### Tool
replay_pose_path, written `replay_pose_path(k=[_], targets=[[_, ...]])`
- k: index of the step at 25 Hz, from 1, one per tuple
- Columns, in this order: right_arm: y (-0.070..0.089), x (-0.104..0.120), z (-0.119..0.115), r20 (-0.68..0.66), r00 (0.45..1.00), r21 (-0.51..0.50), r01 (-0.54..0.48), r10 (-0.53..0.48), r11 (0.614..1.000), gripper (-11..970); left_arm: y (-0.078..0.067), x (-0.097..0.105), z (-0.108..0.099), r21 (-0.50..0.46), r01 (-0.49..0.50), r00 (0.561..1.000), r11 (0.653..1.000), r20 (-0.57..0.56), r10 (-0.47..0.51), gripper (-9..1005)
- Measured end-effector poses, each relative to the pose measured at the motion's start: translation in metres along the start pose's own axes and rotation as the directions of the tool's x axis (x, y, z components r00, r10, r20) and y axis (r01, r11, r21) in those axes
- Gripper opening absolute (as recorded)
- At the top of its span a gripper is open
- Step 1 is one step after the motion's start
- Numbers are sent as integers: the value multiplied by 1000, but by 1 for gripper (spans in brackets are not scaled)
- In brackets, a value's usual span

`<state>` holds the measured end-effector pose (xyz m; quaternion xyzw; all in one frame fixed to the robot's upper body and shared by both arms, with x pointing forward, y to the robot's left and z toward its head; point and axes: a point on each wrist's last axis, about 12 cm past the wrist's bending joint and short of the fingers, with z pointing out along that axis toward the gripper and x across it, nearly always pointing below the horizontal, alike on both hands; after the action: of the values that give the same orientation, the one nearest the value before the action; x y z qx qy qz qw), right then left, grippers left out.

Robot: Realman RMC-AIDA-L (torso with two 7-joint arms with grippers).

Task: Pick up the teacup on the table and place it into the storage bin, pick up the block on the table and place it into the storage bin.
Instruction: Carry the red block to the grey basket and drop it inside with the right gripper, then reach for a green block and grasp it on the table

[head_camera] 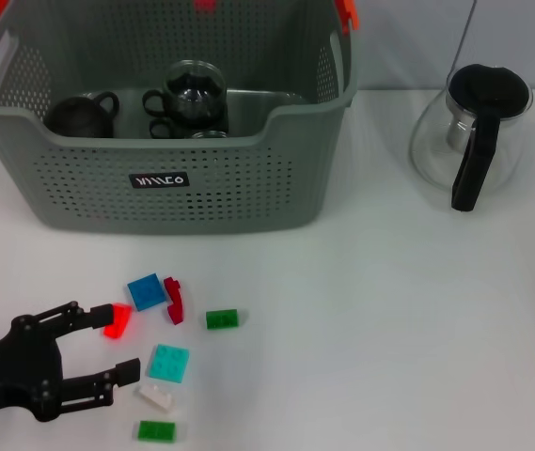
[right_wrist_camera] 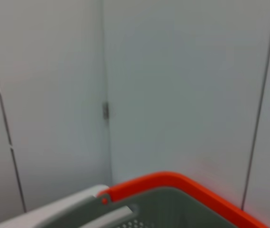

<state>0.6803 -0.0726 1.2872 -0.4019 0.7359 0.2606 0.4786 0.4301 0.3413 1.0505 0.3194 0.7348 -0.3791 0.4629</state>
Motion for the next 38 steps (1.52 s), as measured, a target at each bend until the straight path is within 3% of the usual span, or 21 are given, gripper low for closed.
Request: replay_pose_path(k=[4,9,12,14,16,17,21,23,28,32,38], targets=[[2,5,8,-22,1000,15,19,-19,1000,216,0,-1,-1,2,-3,1000,1000,0,3,843],[6,7,-1,-16,999,-25,49,-49,999,445,0,-1,-1,2,-6,1000,1000,0,6,843],[14,16,-17,-5,995,-134,95,-96,986,689,0,-1,-1,3,-5,1000,1000,1,5,843],[21,27,-29,-6,991,-217,126,-130,968,785,0,-1,-1,3,-6,1000,1000,1,6,843],[31,51,-50,-38,981,-341,165,-189,925,881,0,-1,-1,4,-8,1000,1000,1,8,843],[31,51,-50,-38,981,-341,165,-189,925,887,0,-1,-1,4,-9,1000,1000,1,9,843],[46,90,-62,-166,949,-458,166,-268,873,912,0,-1,-1,5,-17,1000,1000,-1,17,843],[50,107,-58,-239,927,-479,146,-289,865,924,0,-1,0,6,-21,1000,1000,-1,21,843],[63,144,-30,-364,879,-490,101,-309,866,926,2,-3,2,8,-25,1000,1000,-1,25,843],[79,169,4,-410,838,-471,144,-361,870,927,3,-4,5,12,-30,1000,999,1,30,843],[94,183,32,-409,828,-450,182,-383,874,895,3,-4,7,11,-29,1000,999,1,29,843]])
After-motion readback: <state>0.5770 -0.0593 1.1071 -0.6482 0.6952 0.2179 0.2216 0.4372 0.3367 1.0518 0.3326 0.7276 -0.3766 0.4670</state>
